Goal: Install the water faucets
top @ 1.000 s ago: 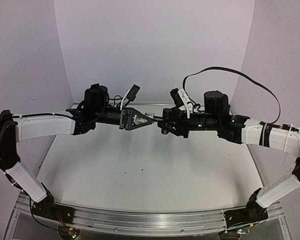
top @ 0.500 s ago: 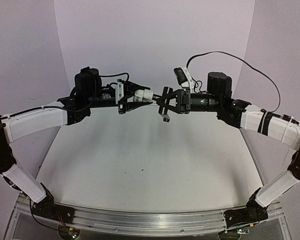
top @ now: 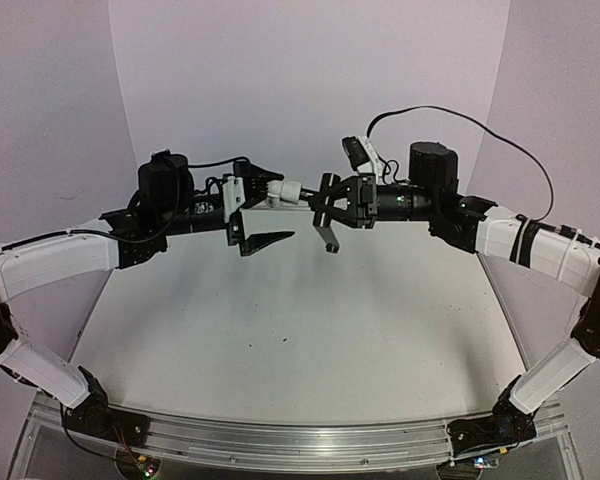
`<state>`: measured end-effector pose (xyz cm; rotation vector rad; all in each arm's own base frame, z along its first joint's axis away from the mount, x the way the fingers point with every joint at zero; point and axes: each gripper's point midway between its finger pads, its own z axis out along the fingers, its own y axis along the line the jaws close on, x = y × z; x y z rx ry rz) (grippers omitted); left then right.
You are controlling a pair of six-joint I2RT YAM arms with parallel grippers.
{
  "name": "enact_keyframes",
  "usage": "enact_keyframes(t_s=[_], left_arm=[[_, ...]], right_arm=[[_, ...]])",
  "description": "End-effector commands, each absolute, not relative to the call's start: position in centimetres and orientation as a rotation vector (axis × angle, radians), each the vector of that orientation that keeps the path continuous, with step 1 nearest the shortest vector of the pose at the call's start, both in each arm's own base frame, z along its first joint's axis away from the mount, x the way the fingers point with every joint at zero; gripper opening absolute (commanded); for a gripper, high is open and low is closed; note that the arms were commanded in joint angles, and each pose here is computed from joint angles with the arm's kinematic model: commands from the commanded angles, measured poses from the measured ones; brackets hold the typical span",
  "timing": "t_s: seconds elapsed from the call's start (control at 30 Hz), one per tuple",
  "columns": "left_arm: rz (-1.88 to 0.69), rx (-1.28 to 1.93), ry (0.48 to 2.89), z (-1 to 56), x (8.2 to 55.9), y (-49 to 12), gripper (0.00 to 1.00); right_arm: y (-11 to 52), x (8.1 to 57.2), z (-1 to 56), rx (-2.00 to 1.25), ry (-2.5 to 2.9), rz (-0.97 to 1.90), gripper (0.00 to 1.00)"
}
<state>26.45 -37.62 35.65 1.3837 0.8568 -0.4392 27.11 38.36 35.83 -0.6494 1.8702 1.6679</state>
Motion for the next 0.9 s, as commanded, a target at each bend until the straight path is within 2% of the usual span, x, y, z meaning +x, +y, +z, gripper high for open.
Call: enact_keyframes(t_s=[0.0, 0.2, 0.37, 0.5, 0.63, 0.87], left_arm=[[-0.669, 1.107, 1.172, 36.7, 25.8, -34.7, 1.0], [-0.823, 0.736, 1.445, 37.7, 26.4, -31.0, 1.0], [-1.116, 0.454, 1.661, 35.9, 25.3, -29.9, 0.99], [-1.416, 0.148, 1.874, 33.9, 25.9, -31.3, 0.96], [-1.627, 0.123, 2.052, 31.7, 25.8, -35.0, 0.98], [-1.784, 0.052, 2.218, 28.5, 26.4, -38.2, 1.0]], right_arm=[[36.8, 28.1, 39.7, -0.721, 1.621, 1.514, 0.0], [36.1, 30.0, 35.4, -0.789, 1.662, 1.23, 0.0], [35.2, 31.0, 32.9, -0.866, 1.656, 0.965, 0.0], [34.7, 31.2, 30.4, -0.953, 1.636, 0.694, 0.0], [35.3, 30.1, 29.5, -1.028, 1.59, 0.567, 0.0], [36.3, 28.5, 29.0, -1.082, 1.53, 0.448, 0.0]])
